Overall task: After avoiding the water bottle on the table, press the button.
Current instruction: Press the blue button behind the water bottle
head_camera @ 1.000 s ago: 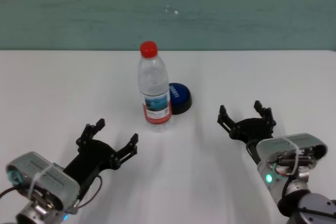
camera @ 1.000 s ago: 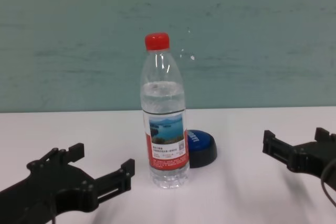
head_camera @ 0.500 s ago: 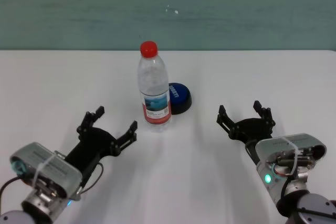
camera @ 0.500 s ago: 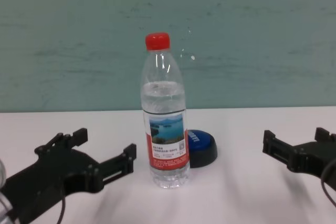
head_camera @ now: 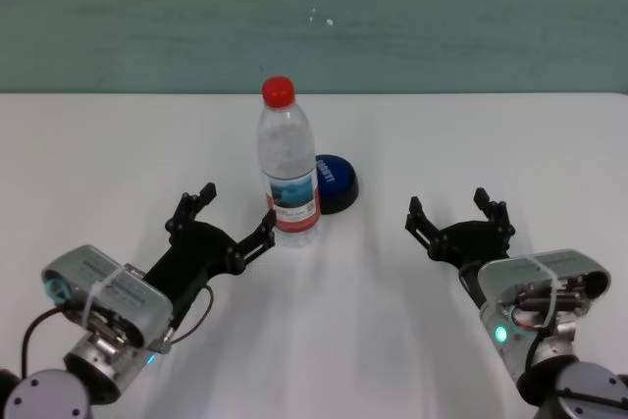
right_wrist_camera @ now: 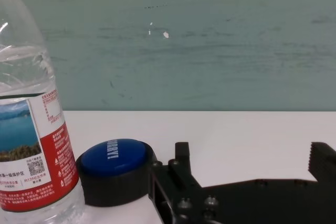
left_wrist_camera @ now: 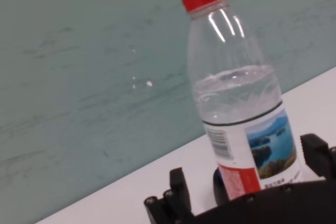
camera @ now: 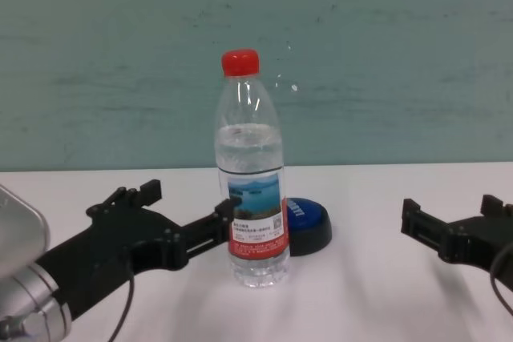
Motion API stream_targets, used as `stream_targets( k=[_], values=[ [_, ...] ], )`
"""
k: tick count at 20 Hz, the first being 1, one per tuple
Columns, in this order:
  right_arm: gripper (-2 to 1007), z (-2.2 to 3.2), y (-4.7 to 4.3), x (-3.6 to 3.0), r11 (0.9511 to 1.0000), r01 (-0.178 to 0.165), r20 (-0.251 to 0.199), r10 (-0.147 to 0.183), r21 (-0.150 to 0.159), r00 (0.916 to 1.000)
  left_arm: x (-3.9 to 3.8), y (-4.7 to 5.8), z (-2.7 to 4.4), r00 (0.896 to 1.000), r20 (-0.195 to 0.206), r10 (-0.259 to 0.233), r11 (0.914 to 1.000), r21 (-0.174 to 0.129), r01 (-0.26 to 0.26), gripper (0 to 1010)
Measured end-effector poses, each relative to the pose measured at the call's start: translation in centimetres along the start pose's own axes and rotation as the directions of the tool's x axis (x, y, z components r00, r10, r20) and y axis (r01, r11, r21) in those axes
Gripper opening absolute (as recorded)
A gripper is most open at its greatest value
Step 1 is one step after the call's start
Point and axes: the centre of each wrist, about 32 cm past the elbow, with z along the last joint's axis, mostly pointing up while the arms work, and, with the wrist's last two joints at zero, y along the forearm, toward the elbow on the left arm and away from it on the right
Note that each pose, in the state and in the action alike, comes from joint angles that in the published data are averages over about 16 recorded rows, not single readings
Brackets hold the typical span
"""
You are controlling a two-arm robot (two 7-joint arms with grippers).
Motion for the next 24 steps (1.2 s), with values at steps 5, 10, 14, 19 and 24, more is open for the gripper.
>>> stream_targets(
  k=[5,10,14,19,24],
  values=[
    [1004,0.0,0.0,0.0,1.0,0.0,0.0,0.0,0.0,1.0,-0.08,-0.4,0.11,1.0,-0.003,-0.009,1.0,-0.002,0.009,1001],
    [1004,0.0,0.0,0.0,1.0,0.0,0.0,0.0,0.0,1.0,-0.22,-0.1,0.42,1.0,-0.003,-0.019,0.9998,-0.002,0.019,1001],
    [1004,0.0,0.0,0.0,1.0,0.0,0.0,0.0,0.0,1.0,-0.39,0.8,0.86,1.0,-0.001,-0.024,0.9997,-0.003,0.024,1000],
    [1004,0.0,0.0,0.0,1.0,0.0,0.0,0.0,0.0,1.0,-0.42,2.5,1.54,0.999,0.007,-0.031,0.9995,-0.006,0.031,1000],
    [1004,0.0,0.0,0.0,1.0,0.0,0.0,0.0,0.0,1.0,0.25,4.5,1.77,0.999,0.017,-0.035,0.9993,-0.011,0.036,1000]
  ],
)
